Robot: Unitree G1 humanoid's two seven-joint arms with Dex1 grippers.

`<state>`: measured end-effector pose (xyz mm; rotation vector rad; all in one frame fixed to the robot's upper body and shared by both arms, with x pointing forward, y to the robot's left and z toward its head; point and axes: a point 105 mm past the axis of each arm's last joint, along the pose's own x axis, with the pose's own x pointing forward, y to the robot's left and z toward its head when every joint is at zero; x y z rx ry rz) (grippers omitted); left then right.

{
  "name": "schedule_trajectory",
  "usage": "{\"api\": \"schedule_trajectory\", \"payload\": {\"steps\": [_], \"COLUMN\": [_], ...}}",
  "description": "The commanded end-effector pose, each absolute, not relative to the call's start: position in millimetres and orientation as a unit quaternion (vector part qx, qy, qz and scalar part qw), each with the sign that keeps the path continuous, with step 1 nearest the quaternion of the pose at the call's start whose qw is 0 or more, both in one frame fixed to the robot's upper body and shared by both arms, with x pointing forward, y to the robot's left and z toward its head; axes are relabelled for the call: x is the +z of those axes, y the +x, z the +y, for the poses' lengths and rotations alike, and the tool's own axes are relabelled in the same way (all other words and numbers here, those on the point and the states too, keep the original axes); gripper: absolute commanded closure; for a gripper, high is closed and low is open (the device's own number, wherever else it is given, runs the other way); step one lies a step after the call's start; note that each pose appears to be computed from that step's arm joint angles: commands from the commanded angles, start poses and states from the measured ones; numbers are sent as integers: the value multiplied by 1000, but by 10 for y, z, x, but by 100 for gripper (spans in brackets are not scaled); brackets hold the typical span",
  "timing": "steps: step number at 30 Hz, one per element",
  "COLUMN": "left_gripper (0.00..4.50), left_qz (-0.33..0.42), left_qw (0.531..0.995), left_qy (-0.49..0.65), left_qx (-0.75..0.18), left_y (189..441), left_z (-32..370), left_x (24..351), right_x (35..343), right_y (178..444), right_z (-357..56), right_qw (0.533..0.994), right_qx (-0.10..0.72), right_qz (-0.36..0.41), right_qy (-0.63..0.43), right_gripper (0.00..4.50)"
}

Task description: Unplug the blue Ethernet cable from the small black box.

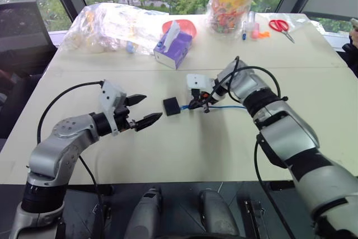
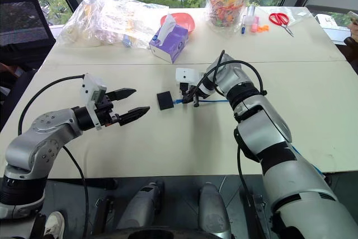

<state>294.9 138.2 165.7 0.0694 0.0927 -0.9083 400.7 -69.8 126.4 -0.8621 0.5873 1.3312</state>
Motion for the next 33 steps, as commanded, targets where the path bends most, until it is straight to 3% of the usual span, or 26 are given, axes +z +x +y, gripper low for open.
{"api": "schedule_trajectory", "payload": {"steps": [1,5,10,12,21,33], "left_gripper": [0,0,0,0,0,0], "left_qz": [30,21,-3,-13,-3,16], "left_qw": [893,888,880,874,845,793], "left_qy": [39,43,-15,-41,-44,-61], "left_qx": [-447,-457,-475,-483,-533,-606], "left_y": [2941,3028,3180,3238,3384,3281], "left_z": [1350,1293,1174,1134,969,850], "left_x": [1706,1755,1958,2065,2205,2283], "right_x": [1286,1603,2014,2076,2045,2012], "right_y": [4030,4083,3858,3722,3320,3216], "right_z": [-651,-617,-755,-838,-1006,-995], "right_qw": [674,717,777,794,783,751], "right_qx": [585,562,471,435,277,258], "right_qz": [237,115,-93,-135,-246,-276], "right_qy": [-384,-395,-407,-403,-499,-541], "right_gripper": [444,444,444,444,444,444]}}
